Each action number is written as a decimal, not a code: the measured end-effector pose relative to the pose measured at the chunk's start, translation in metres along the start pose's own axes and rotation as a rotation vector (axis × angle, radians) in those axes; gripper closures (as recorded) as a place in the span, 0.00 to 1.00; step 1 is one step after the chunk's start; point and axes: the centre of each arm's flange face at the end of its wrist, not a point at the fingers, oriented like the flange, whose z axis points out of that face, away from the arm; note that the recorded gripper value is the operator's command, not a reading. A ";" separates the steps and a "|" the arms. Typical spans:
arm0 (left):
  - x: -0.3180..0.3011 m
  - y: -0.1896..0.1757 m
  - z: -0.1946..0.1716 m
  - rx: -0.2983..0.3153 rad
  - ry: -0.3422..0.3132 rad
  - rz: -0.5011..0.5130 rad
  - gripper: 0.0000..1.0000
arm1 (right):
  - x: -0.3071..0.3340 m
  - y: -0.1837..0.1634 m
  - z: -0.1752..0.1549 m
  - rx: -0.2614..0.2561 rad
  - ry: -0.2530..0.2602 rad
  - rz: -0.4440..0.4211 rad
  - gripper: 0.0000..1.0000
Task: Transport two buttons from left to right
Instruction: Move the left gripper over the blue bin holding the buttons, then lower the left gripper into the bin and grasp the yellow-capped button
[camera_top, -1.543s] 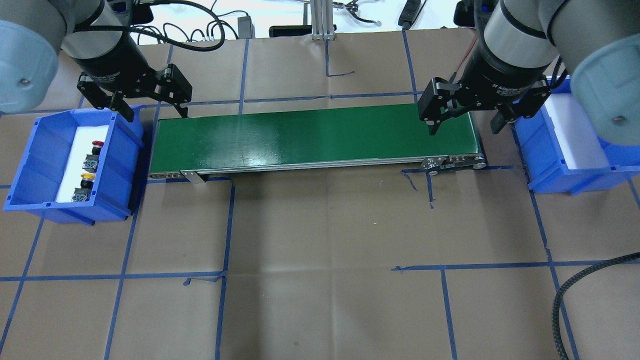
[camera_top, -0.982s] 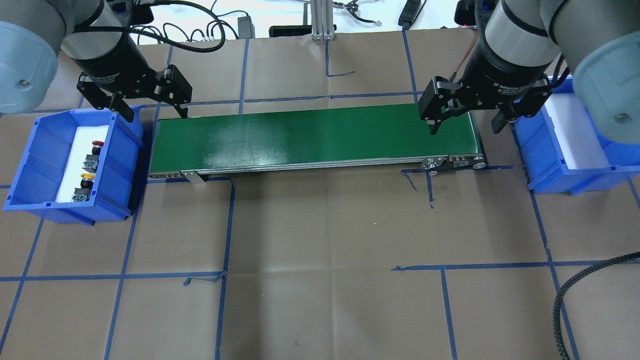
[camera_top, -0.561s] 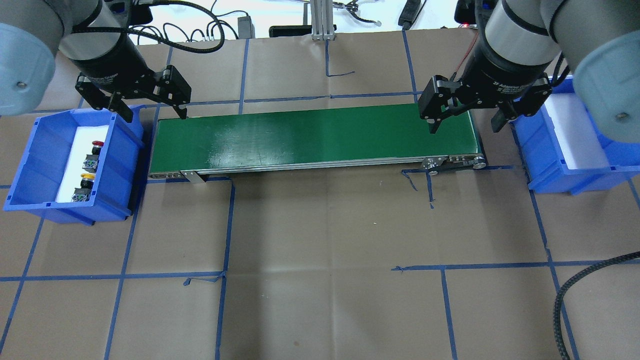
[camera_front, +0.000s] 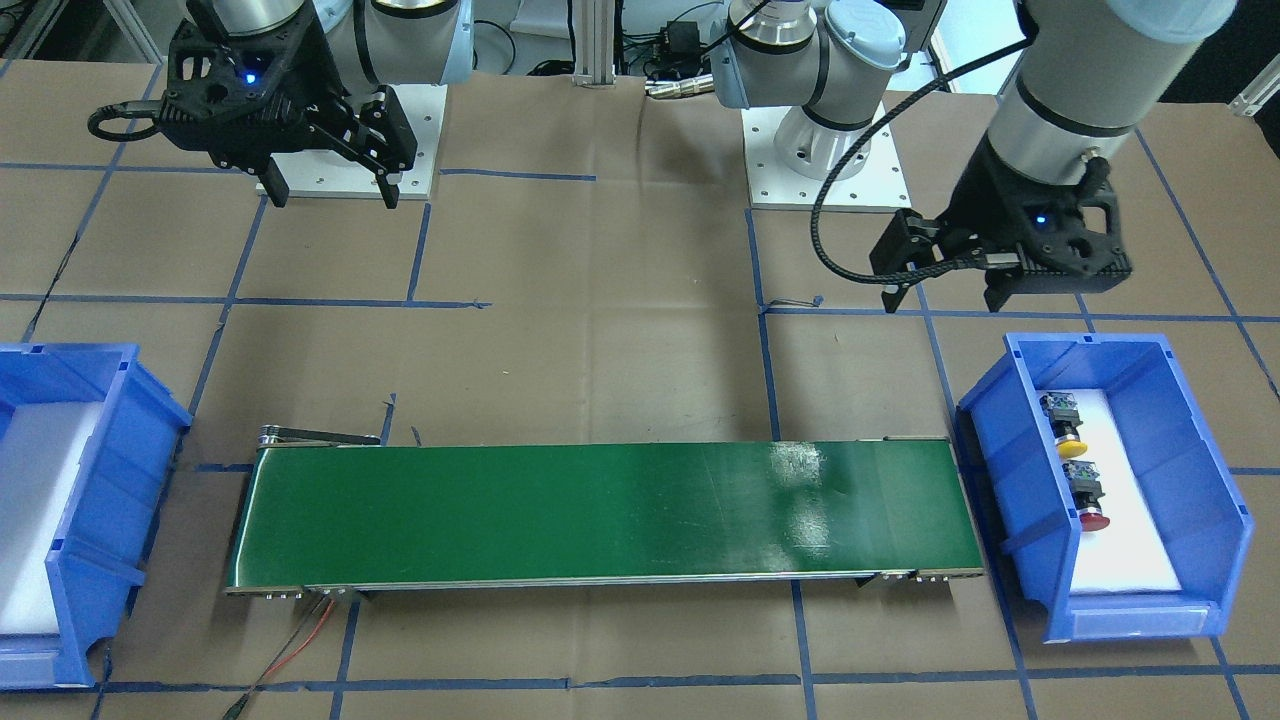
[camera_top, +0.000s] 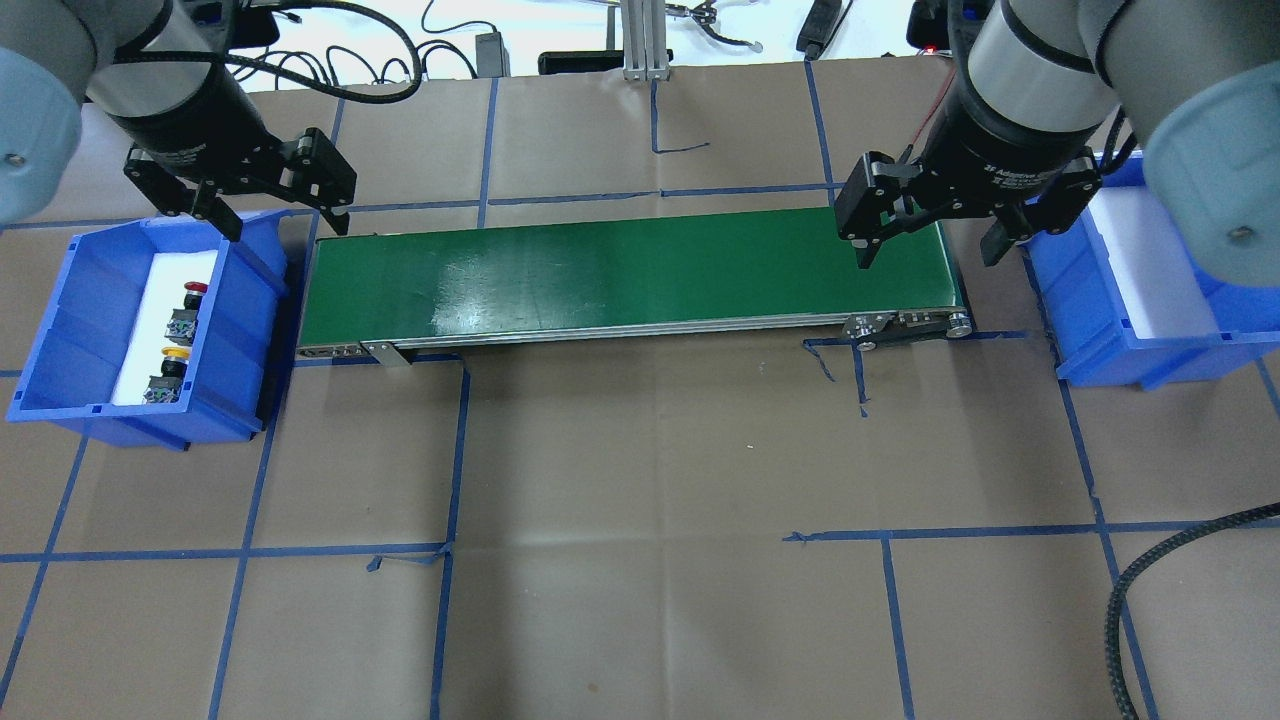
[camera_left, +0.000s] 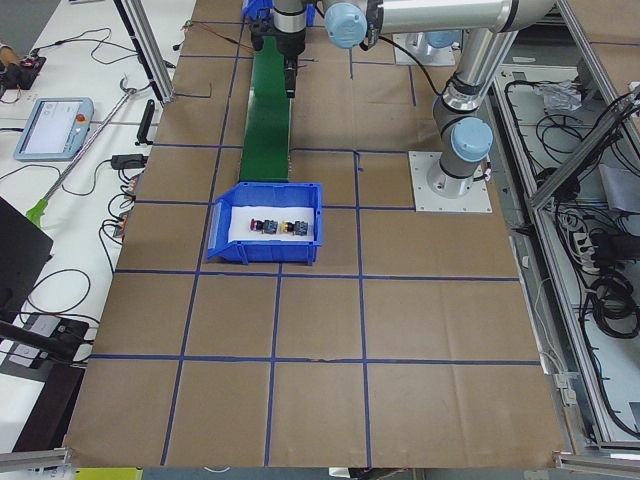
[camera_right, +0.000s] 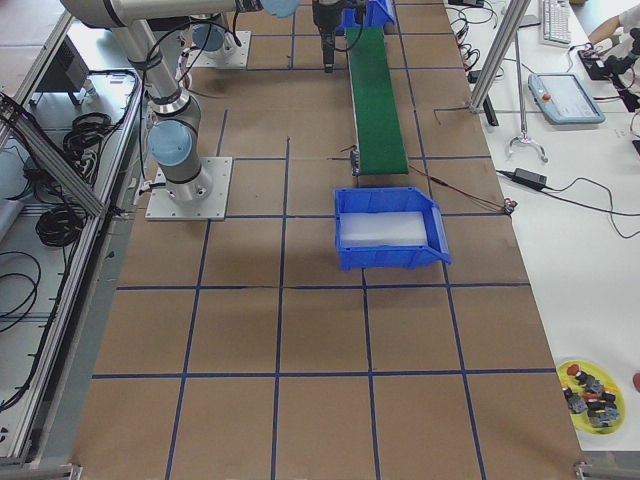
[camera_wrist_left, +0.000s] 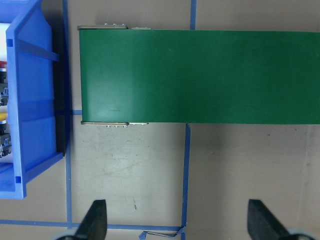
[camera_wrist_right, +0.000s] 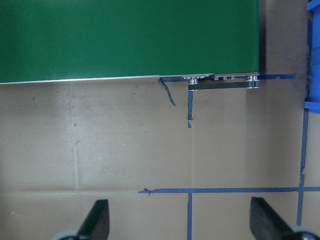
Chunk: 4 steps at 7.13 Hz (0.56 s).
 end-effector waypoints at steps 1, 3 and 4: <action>-0.043 -0.003 -0.001 0.002 -0.003 -0.001 0.00 | 0.000 0.000 0.001 -0.001 0.000 0.000 0.00; -0.136 0.004 -0.001 -0.006 -0.014 -0.018 0.00 | 0.000 0.000 0.002 -0.004 0.001 0.000 0.00; -0.181 0.013 0.003 -0.020 -0.014 -0.026 0.01 | 0.000 0.001 0.003 -0.006 0.002 0.000 0.00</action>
